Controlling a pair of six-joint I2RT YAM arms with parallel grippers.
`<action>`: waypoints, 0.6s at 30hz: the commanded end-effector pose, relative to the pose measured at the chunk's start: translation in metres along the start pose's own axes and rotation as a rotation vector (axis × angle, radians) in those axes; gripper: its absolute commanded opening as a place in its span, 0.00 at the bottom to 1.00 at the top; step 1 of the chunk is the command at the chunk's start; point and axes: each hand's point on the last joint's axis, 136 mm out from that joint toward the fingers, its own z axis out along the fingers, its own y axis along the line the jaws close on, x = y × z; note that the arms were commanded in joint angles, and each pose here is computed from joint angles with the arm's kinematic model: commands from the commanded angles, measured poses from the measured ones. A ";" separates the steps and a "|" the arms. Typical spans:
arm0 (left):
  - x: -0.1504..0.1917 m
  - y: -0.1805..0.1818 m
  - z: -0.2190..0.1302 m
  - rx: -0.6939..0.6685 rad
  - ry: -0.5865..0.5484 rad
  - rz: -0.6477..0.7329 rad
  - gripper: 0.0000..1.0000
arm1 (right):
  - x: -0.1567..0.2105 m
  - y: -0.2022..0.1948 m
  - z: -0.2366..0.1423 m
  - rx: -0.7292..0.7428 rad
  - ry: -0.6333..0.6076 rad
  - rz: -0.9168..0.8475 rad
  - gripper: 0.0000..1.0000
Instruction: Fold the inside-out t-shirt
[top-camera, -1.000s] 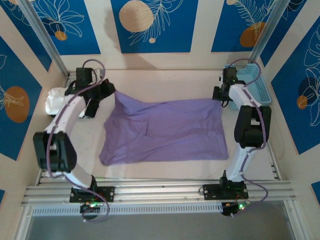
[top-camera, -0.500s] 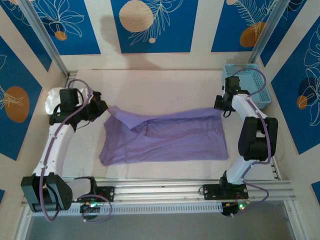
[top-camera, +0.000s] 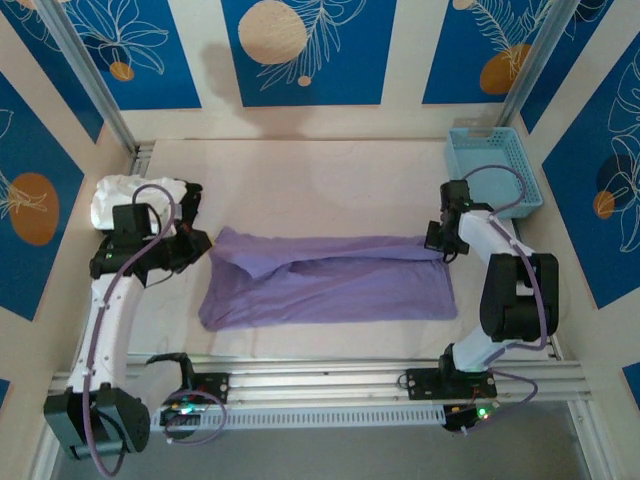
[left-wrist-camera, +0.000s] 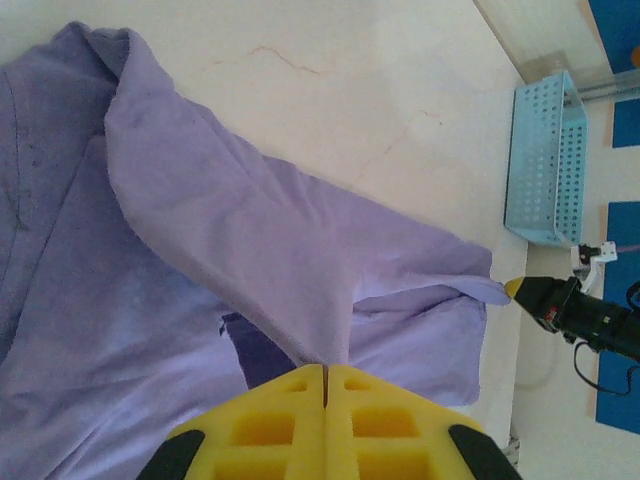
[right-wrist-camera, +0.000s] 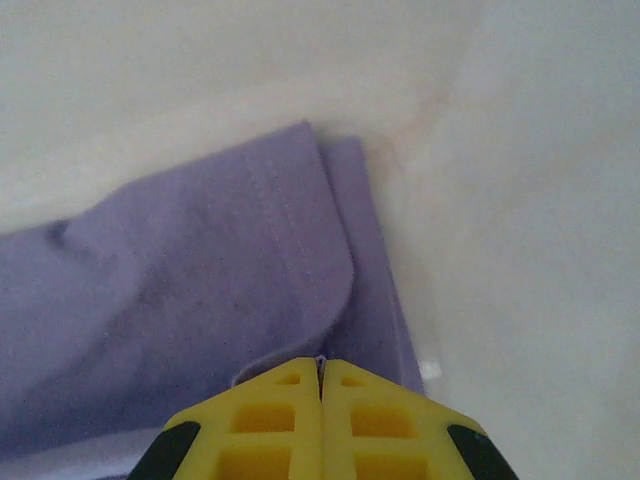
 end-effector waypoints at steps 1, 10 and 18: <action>0.026 0.016 0.002 -0.014 0.057 -0.047 0.00 | 0.009 -0.012 -0.012 0.040 -0.020 0.045 0.00; 0.041 0.038 0.014 -0.035 0.066 -0.076 0.00 | 0.001 0.029 -0.044 -0.024 -0.226 -0.094 0.48; 0.032 0.036 0.017 -0.027 0.055 -0.070 0.00 | 0.066 0.241 -0.132 -0.605 -0.570 -0.659 0.83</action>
